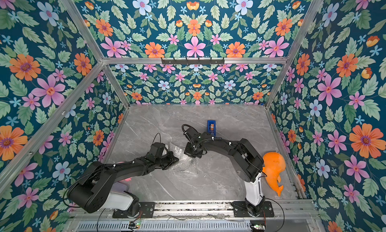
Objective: Wrap dinner plates in bubble wrap
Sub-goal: Wrap the plate in the bubble wrap, then pull the tape from the tape cutter.
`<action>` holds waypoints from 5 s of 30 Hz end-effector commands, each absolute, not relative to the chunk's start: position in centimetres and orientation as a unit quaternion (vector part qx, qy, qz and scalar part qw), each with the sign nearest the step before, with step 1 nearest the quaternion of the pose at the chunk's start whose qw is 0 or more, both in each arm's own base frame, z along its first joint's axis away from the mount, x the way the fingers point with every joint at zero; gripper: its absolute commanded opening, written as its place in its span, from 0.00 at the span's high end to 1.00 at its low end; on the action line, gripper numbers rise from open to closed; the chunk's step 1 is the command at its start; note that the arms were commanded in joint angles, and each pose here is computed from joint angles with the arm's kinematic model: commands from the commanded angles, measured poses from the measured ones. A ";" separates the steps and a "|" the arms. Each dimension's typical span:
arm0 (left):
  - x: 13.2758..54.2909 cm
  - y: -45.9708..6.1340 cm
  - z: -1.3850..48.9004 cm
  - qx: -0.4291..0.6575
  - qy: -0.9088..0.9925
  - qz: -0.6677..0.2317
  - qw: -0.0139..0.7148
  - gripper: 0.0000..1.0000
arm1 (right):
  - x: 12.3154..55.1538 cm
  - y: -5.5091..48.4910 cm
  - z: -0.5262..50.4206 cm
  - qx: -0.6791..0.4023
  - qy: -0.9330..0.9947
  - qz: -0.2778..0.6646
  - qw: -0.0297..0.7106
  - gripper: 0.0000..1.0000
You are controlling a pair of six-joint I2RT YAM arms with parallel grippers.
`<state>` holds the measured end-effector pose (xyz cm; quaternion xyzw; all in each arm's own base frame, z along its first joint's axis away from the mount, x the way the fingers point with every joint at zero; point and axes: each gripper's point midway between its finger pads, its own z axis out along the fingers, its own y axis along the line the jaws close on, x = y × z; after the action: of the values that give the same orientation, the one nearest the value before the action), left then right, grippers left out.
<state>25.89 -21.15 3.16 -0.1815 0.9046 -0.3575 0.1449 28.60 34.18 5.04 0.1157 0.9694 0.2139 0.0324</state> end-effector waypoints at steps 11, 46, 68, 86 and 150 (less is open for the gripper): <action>28.2 -23.6 5.4 -0.150 0.900 -0.375 0.165 0.95 | 27.8 33.9 3.9 0.118 0.973 0.198 0.020 0.96; 27.4 -23.1 2.2 -0.136 0.921 -0.337 0.142 0.99 | 41.7 20.5 14.6 0.098 0.904 0.403 0.100 0.74; 27.2 -23.0 2.1 -0.133 0.922 -0.334 0.140 1.00 | 43.9 18.2 8.8 0.134 0.923 0.356 0.062 0.71; 26.9 -22.9 1.6 -0.135 0.924 -0.331 0.137 1.00 | 44.0 18.8 7.7 0.139 0.914 0.379 0.049 0.88; 26.6 -23.4 1.2 -0.132 0.924 -0.333 0.130 1.00 | 43.8 18.9 7.6 0.145 0.898 0.415 0.027 0.88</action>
<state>27.63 -24.10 2.48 -0.1267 0.9128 -0.3570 0.1529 43.90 19.15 8.00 0.1442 0.8930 0.4254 0.0287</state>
